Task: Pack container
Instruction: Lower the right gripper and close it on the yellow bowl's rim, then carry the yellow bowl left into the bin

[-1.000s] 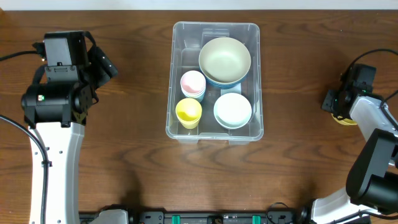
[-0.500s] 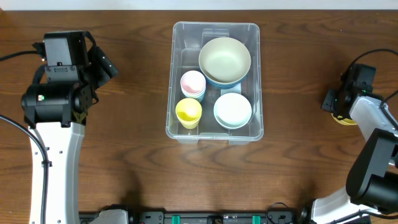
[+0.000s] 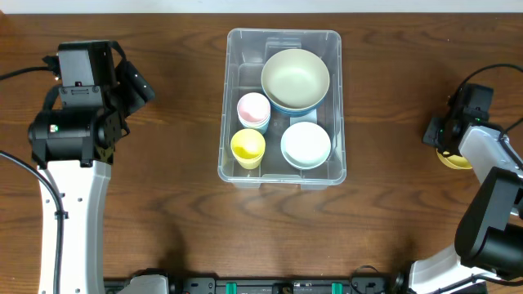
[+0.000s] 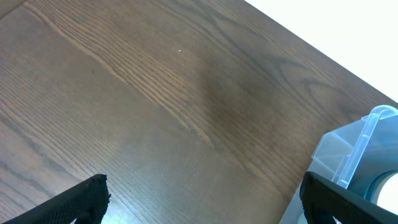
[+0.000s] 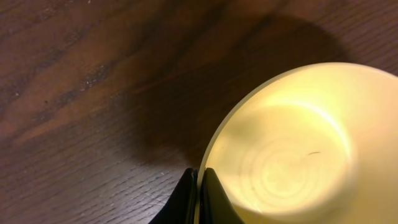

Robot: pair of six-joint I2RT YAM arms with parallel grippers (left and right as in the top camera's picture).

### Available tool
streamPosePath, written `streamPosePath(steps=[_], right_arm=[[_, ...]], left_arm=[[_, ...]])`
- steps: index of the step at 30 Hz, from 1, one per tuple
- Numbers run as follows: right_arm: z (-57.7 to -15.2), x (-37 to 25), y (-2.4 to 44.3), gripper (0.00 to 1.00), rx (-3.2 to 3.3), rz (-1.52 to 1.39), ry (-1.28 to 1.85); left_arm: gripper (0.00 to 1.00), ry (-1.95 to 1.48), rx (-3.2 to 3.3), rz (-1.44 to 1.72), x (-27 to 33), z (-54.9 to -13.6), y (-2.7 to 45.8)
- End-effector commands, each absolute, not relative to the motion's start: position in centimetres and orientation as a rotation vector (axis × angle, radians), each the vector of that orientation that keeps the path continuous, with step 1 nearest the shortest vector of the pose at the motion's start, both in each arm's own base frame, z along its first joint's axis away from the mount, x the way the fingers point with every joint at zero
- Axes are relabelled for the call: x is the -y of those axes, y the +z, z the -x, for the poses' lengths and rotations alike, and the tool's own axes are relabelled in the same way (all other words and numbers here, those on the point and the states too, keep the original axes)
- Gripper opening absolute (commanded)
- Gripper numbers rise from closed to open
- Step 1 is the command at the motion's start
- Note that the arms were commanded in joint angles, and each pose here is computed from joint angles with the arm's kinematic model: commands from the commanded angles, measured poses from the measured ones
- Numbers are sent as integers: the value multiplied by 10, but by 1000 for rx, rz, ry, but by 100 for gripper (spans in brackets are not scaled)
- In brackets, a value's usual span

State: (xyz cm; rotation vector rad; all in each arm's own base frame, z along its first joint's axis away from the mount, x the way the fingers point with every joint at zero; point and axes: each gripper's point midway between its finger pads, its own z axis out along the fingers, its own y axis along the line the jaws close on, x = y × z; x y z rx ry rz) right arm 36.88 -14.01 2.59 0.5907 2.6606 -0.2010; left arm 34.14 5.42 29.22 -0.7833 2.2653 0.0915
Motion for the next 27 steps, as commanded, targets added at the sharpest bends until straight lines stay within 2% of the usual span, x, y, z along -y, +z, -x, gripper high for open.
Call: streamPosePath(steps=[1, 6, 10, 17, 23, 27], right_arm=[[-367, 141, 21, 1, -2674, -602, -200], [-370, 132, 25, 1, -2673, -579, -159], [-380, 119, 52, 1, -2644, -514, -145], [-403, 71, 144, 1, -2536, -303, -107], [-405, -13, 236, 1, -2432, 74, -42], [-397, -76, 273, 1, -2353, 275, 27]], left_arm=[[98, 109, -2253, 794, -58, -342, 295], [98, 109, -2253, 794, -58, -342, 295], [98, 108, -2252, 794, -58, -342, 296], [98, 109, -2253, 794, -58, -342, 295], [98, 108, -2252, 794, -58, -342, 296], [98, 109, -2253, 794, -58, -342, 295]])
